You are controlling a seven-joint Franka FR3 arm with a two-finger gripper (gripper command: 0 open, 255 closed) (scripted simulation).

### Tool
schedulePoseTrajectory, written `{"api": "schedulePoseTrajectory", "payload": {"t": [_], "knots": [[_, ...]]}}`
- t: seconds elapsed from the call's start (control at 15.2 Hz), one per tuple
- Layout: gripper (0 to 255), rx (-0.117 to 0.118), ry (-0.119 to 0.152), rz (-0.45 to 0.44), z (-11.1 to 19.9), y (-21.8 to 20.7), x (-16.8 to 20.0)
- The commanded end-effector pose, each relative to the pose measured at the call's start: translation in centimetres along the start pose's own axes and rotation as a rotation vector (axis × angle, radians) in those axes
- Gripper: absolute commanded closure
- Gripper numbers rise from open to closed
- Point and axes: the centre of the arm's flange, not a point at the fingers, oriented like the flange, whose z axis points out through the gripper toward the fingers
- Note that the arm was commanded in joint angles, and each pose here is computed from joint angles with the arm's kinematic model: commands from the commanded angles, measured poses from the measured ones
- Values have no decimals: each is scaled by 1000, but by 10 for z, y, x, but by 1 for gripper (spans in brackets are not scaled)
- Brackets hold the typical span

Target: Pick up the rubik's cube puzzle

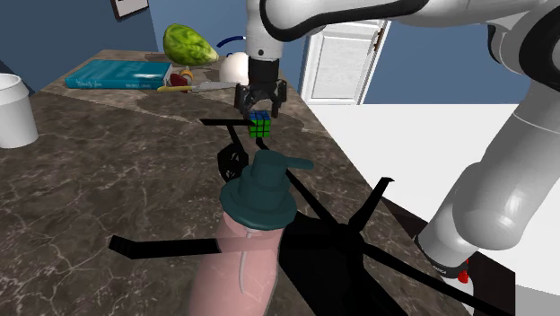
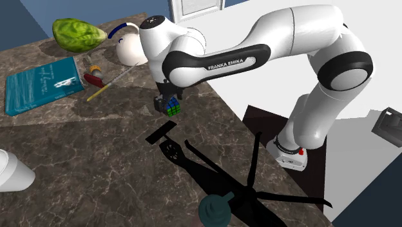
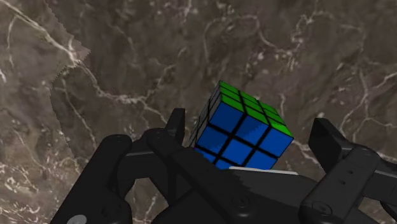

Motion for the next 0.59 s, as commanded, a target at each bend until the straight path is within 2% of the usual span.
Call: {"api": "schedulePoseTrajectory", "payload": {"t": [0.0,0.13,0.26,0.33,0.53], "knots": [[0,0,0,0,10,1,0],[0,0,0,0,24,1,1],[0,0,0,0,24,1,1],[255,0,0,0,24,1,1],[255,0,0,0,24,1,1]]}}
